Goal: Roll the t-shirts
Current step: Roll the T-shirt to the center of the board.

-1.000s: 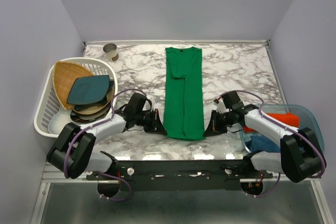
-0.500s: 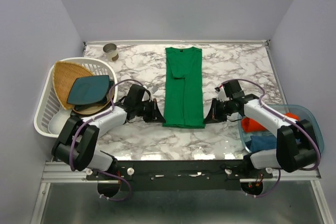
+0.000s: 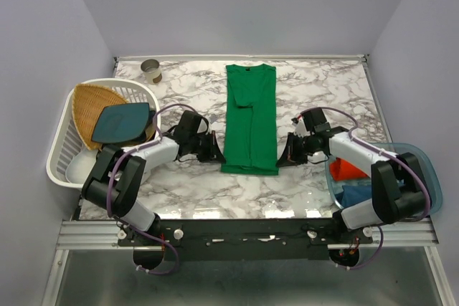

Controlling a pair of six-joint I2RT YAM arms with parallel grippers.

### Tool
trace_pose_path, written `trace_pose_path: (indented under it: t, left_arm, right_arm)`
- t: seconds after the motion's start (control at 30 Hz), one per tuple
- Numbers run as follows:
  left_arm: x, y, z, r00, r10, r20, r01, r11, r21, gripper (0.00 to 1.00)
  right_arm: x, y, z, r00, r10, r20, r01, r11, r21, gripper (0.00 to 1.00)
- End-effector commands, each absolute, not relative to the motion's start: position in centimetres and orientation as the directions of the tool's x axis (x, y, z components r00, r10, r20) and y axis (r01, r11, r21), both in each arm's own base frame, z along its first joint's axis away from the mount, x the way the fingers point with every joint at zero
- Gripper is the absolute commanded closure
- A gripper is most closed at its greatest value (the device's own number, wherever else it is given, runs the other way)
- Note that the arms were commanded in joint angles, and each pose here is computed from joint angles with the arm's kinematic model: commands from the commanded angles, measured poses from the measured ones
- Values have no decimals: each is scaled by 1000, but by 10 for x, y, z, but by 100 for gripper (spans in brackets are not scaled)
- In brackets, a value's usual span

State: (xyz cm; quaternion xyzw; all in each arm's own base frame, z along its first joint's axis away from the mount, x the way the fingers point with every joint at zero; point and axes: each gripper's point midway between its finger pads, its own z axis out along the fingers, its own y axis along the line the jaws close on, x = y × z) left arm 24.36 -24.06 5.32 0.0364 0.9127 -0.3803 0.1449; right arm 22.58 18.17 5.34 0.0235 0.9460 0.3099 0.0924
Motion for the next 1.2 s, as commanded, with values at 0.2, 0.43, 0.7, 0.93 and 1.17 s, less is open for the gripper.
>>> trace_pose_path:
  t: [0.2,0.43,0.7,0.93,1.17]
  left_arm:
    - [266,-231,51,-946,-56,-320,165,766,-621,97]
    - [263,-230,47,-950,-60,-306,151,771,-619,92]
    - [275,-223,56,-939,-63,-338,159,791,-590,54]
    - [267,-215,89,-911,-25,-412,243,773,-586,51]
    - [247,-242,89,-919,-60,-389,274,611,-742,100]
  right_arm:
    - [252,183,53,-968,88,-236,-66,816,574,100]
    - [255,183,51,-964,83,-253,-80,816,573,97]
    - [265,181,60,-952,25,-304,-152,826,543,62]
    - [284,168,95,-864,-139,-483,-361,840,404,51]
    - [251,202,91,-739,-448,-502,-660,629,410,78]
